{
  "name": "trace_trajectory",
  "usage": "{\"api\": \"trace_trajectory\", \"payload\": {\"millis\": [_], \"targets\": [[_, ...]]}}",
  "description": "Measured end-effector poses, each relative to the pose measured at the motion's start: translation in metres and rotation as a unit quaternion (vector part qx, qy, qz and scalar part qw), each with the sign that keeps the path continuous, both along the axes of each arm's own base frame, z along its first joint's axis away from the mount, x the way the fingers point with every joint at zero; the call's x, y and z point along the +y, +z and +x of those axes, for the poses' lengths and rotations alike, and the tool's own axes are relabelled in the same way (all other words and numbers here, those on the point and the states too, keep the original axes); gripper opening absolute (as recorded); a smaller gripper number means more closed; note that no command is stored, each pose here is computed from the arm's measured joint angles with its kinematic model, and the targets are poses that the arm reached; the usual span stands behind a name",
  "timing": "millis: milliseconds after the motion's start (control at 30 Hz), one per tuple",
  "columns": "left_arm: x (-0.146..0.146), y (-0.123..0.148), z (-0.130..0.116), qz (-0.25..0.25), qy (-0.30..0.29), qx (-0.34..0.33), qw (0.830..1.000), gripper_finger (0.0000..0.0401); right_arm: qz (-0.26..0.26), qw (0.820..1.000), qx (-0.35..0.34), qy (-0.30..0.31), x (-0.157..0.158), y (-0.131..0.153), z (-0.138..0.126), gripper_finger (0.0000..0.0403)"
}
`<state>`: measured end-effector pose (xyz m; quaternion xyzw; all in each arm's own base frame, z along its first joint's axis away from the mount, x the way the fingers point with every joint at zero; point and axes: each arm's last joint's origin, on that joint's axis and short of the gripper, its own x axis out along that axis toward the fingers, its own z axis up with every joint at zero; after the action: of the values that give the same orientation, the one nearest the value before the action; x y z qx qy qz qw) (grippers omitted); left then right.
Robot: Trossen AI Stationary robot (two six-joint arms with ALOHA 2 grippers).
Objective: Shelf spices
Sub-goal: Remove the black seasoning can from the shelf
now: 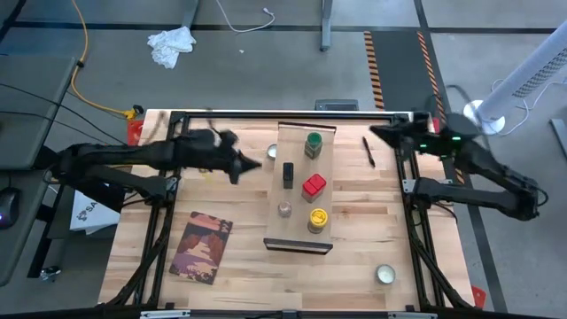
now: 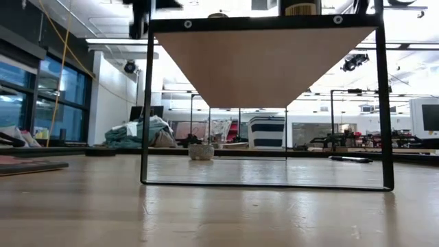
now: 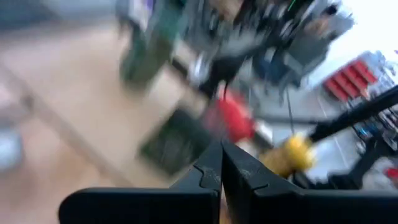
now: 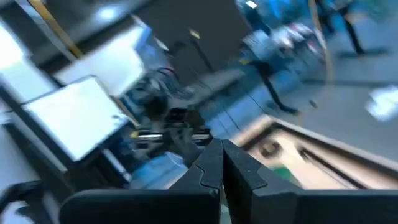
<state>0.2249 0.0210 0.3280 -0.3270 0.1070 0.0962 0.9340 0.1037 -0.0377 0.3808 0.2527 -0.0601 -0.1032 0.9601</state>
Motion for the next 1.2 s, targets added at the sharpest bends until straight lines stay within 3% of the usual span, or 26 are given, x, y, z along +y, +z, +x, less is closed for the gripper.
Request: {"api": "trace_trajectory", "payload": {"millis": [133,300,400,533,767,867,967,1100,1200], "targets": [[-0.005,0.045,-0.006,0.121,0.019,-0.007,0.992,0.0000,-0.044,0.999,0.021,0.006,0.008,0.035,-0.006,0.0000],[-0.005,0.095,-0.005,0.257,0.033,0.040,0.965,0.0000,-0.111,0.990,0.088,0.012,0.010,0.068,0.005,0.0000],[-0.002,0.116,-0.006,0.310,0.067,0.071,0.946,0.0000,-0.140,0.980,0.138,0.018,0.009,0.081,0.010,0.0000],[-0.001,0.141,-0.010,0.351,0.087,0.053,0.931,0.0010,-0.142,0.972,0.188,0.019,0.006,0.091,0.018,0.0000],[0.000,0.149,-0.006,0.370,0.092,0.054,0.923,0.0060,-0.147,0.967,0.203,0.035,0.004,0.099,0.029,0.0000],[-0.002,0.146,0.002,0.360,0.050,0.041,0.931,0.0094,-0.103,0.975,0.191,0.045,0.003,0.099,0.034,0.0000],[-0.006,0.144,0.017,0.339,-0.006,0.004,0.941,0.0138,-0.053,0.980,0.188,0.045,0.002,0.098,0.040,0.0000],[-0.010,0.152,0.036,0.306,-0.057,-0.084,0.946,0.0202,-0.050,0.978,0.197,0.046,-0.001,0.095,0.051,0.0000],[-0.012,0.164,0.047,0.289,-0.084,-0.155,0.941,0.0251,-0.048,0.977,0.205,0.046,-0.002,0.092,0.057,0.0000]]}}
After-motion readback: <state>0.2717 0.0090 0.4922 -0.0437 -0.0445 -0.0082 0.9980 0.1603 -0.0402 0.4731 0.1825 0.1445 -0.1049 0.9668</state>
